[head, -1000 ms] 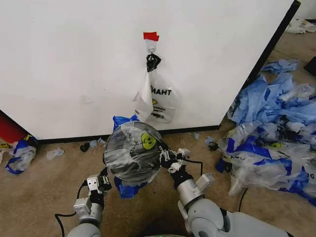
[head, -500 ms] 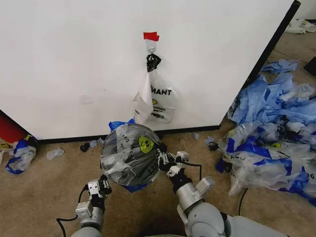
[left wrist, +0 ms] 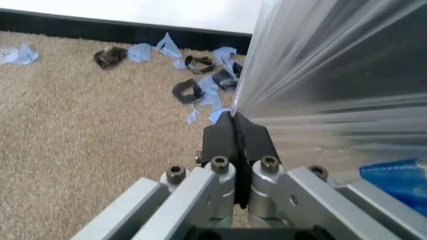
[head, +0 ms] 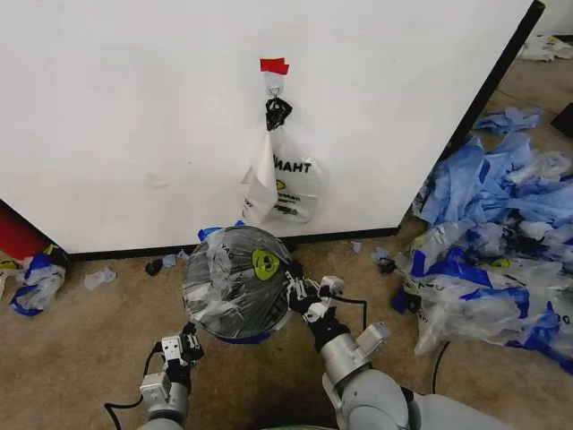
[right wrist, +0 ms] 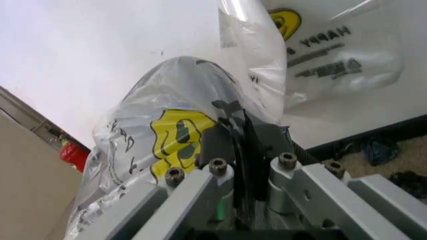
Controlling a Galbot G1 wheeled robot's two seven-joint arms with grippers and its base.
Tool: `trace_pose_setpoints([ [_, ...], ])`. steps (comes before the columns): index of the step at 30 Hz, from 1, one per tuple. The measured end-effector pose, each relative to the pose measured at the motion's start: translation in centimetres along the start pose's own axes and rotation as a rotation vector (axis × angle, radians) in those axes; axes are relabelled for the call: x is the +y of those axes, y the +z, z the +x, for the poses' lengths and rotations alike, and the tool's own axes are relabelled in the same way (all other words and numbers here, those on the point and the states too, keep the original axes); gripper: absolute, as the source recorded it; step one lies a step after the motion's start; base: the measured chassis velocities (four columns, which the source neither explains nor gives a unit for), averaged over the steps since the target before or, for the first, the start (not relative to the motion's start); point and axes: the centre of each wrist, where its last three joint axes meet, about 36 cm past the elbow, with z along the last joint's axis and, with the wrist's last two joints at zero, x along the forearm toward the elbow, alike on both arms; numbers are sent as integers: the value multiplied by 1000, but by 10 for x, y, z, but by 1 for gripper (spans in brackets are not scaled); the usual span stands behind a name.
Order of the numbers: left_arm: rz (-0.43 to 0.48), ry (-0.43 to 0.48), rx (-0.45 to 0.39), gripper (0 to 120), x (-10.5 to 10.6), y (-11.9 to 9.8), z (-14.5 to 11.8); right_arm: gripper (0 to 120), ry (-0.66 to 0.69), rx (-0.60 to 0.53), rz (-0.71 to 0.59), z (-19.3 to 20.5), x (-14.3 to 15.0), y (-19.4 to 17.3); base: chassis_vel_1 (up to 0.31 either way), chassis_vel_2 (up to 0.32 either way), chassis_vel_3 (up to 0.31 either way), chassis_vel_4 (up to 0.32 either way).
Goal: Pick up the garbage bag from the wall and place it over the trash bin.
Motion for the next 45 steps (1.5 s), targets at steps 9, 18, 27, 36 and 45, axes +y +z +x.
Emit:
trace_pose_setpoints([
  [9,-13,-32,-25,14,4,-8,5,1,-2,-7,6,0,-4,0,0,0,0,0],
  [18,-37,-46,-42,50,11,-22,14,1,20,-28,33,-4,-19,3,0,0,0,0],
  [27,-74,-137,-24,83,15,-25,18,1,34,-46,50,-10,-31,6,0,0,0,0],
  [36,-34,-145,-187,94,22,-82,11,1,45,-61,62,-11,-38,10,0,0,0,0],
  [45,103,165,-343,67,-16,-155,64,1,47,-66,66,-14,-39,15,0,0,0,0],
])
